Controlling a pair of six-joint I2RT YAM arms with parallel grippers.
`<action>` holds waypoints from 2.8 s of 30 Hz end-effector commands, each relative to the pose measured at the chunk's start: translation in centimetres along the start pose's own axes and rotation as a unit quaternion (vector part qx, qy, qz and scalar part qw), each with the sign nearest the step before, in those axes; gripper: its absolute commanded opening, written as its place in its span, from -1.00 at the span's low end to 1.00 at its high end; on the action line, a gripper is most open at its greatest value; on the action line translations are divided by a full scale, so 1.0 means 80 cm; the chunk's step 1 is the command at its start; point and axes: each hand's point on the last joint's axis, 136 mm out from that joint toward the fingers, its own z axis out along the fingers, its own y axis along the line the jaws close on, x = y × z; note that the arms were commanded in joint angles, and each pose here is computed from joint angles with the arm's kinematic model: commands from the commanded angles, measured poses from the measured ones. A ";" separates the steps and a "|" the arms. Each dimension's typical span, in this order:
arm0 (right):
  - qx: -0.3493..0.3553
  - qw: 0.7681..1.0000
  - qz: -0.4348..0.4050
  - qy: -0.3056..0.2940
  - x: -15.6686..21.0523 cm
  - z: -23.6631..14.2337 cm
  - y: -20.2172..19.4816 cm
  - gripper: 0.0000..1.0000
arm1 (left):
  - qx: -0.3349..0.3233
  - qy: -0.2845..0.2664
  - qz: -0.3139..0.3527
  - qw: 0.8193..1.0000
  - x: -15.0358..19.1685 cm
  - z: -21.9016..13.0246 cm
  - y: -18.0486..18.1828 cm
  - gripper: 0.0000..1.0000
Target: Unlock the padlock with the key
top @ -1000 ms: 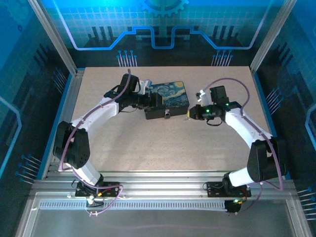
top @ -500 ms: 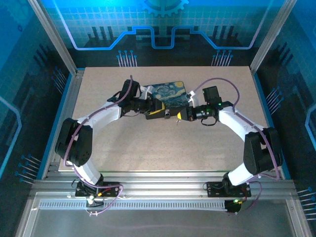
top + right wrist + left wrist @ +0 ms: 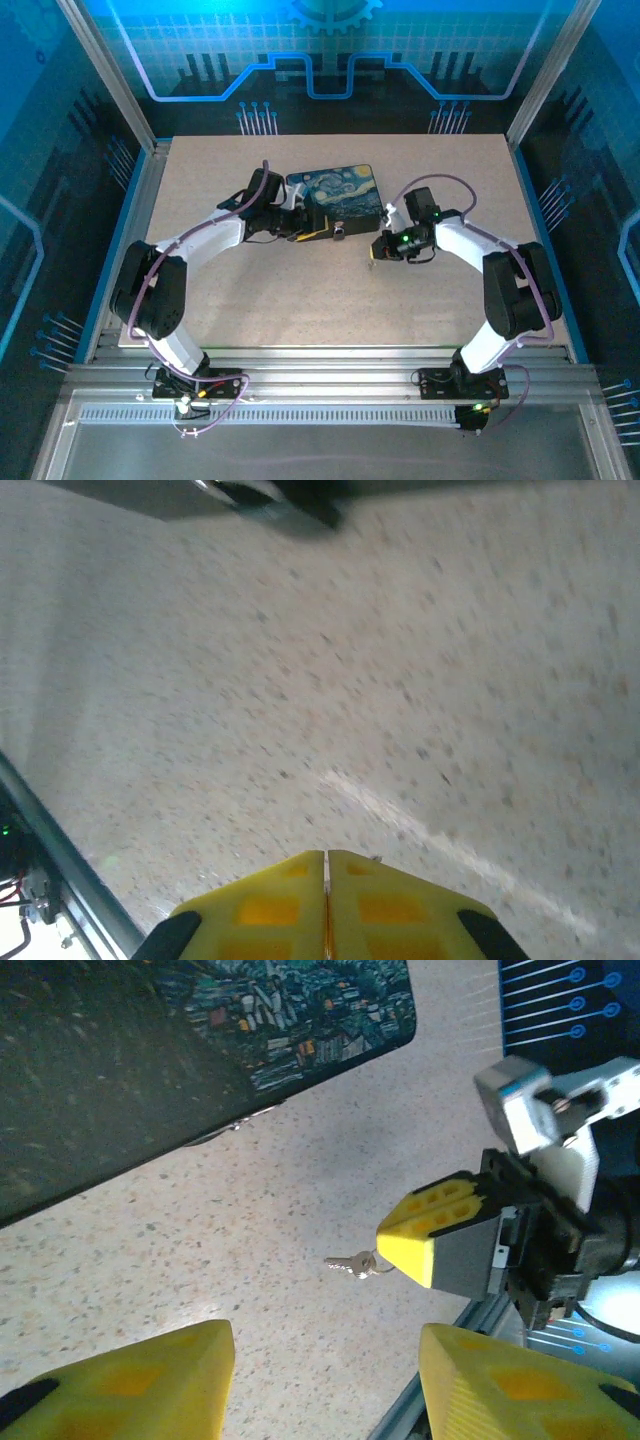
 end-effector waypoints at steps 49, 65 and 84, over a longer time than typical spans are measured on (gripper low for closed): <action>0.155 0.981 0.042 0.109 0.082 0.041 -0.055 -0.38 | -0.088 -0.044 0.049 0.994 -0.016 -0.058 0.005 0.25; 0.116 0.990 0.042 0.064 0.059 0.041 -0.023 -0.39 | -0.086 -0.041 0.045 0.994 -0.019 -0.056 0.004 0.25; 0.159 0.982 0.050 0.091 0.076 0.069 -0.033 -0.54 | -0.088 -0.037 0.045 0.994 -0.019 -0.052 0.006 0.25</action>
